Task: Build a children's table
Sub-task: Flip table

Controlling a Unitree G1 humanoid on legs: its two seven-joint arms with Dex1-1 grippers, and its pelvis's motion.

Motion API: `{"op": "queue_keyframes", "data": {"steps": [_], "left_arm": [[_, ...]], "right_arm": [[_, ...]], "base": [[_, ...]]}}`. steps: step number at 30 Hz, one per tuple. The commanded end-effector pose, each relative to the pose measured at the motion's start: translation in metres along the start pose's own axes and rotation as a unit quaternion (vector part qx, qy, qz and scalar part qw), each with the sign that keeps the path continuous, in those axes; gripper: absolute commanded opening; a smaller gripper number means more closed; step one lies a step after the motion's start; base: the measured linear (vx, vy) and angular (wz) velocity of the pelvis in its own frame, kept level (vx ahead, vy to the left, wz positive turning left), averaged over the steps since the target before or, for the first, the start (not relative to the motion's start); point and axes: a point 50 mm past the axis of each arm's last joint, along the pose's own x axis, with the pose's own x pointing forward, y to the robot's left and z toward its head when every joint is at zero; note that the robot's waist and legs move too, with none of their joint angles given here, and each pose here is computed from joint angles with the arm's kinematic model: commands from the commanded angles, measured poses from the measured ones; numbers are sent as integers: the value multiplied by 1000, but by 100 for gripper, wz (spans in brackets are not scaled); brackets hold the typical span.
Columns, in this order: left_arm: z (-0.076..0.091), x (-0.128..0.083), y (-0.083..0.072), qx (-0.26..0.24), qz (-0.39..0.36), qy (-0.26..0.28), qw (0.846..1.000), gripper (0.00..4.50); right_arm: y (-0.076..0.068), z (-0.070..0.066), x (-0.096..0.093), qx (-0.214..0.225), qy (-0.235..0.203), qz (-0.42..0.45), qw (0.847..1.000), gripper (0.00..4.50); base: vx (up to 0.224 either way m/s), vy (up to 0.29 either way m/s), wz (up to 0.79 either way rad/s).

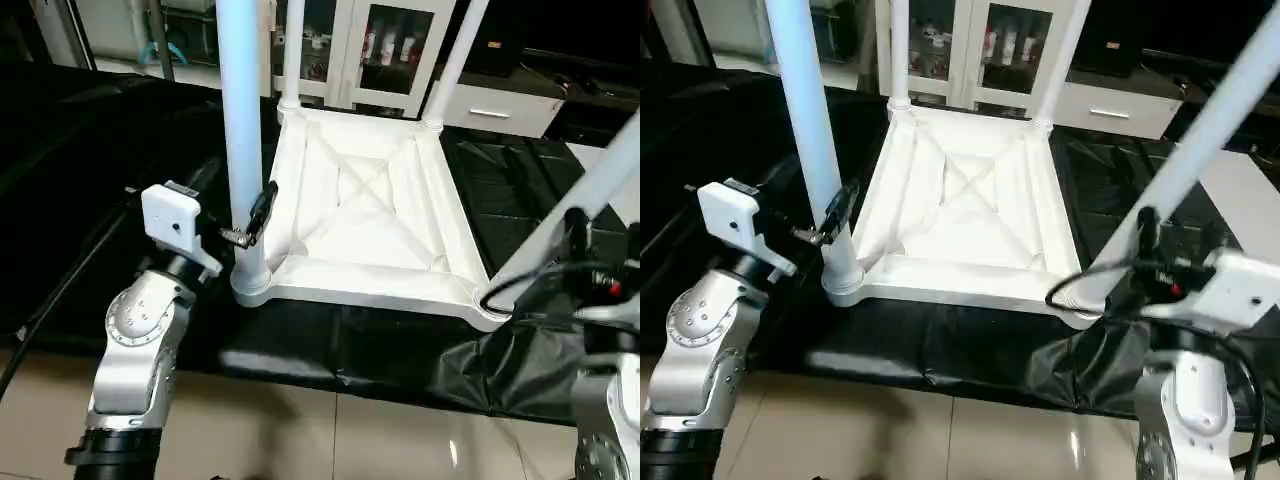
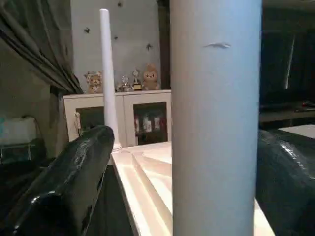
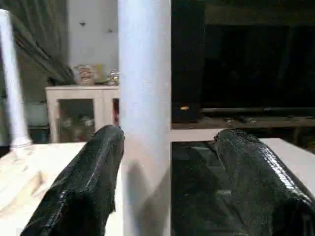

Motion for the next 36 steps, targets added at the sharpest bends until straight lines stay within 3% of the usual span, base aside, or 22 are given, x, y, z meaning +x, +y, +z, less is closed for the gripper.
{"op": "queue_keyframes", "data": {"steps": [1,9,12,17,21,22,26,31,33,36], "left_arm": [[6,0,-3,1,-8,-3,1000,448],[13,3,4,-8,6,12,1000,448],[20,6,9,-26,25,4,999,412],[18,6,10,-35,27,25,999,367],[20,6,12,-63,42,28,997,328],[20,6,12,-63,42,28,997,328],[18,3,15,-135,80,16,987,301],[18,2,16,-182,98,-1,978,262],[18,3,15,-211,109,-8,971,247],[19,4,13,-224,110,-13,968,239]], "right_arm": [[-3,10,-2,7,-12,23,1000,325],[3,6,-17,15,44,119,992,325],[13,-11,-27,41,117,168,978,325],[28,-33,-31,31,174,185,967,325],[42,-49,-33,62,241,205,947,325],[42,-49,-33,62,241,205,947,325],[49,-68,-35,103,316,200,922,325],[55,-74,-40,129,350,223,901,325],[61,-77,-39,171,370,224,885,325],[64,-80,-36,200,373,217,880,325]], "base": [[0,0,0],[0,0,0],[0,0,0],[0,0,0],[0,0,0],[0,0,0],[0,0,0],[0,0,0],[0,0,0],[0,0,0]]}}
